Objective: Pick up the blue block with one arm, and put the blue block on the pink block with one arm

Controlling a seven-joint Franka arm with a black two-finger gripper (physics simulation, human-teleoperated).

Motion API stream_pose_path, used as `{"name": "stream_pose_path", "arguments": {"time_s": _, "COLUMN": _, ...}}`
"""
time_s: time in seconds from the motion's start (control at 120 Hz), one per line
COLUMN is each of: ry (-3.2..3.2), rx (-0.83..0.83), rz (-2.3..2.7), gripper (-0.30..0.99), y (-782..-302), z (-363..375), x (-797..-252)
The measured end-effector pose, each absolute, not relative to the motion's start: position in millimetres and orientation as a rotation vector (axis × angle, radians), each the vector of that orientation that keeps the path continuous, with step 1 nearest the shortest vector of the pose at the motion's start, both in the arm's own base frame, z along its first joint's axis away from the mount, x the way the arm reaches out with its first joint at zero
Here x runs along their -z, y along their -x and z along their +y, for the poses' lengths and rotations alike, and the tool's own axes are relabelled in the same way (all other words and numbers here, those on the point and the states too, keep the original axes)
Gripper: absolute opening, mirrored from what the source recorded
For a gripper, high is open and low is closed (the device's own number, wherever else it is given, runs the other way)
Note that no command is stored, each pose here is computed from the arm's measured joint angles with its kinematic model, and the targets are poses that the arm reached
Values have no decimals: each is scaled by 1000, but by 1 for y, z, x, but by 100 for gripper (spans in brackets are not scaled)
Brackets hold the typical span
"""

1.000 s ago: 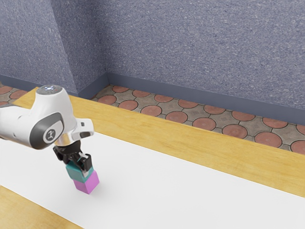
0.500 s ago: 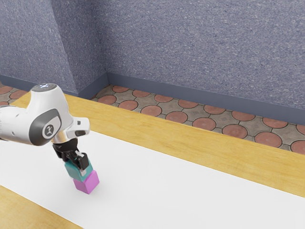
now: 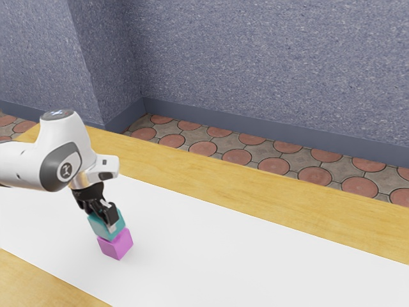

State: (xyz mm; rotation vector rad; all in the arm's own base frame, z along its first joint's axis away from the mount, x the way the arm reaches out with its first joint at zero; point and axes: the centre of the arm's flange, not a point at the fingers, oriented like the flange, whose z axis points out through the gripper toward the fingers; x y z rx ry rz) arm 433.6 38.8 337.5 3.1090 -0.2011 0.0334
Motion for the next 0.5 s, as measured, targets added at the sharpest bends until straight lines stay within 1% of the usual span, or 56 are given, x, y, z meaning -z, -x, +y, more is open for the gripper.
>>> {"name": "stream_pose_path", "arguments": {"time_s": 0.5, "ry": -3114, "rx": -28, "rz": -153, "gripper": 33, "y": -431, "z": 38, "x": -337}}
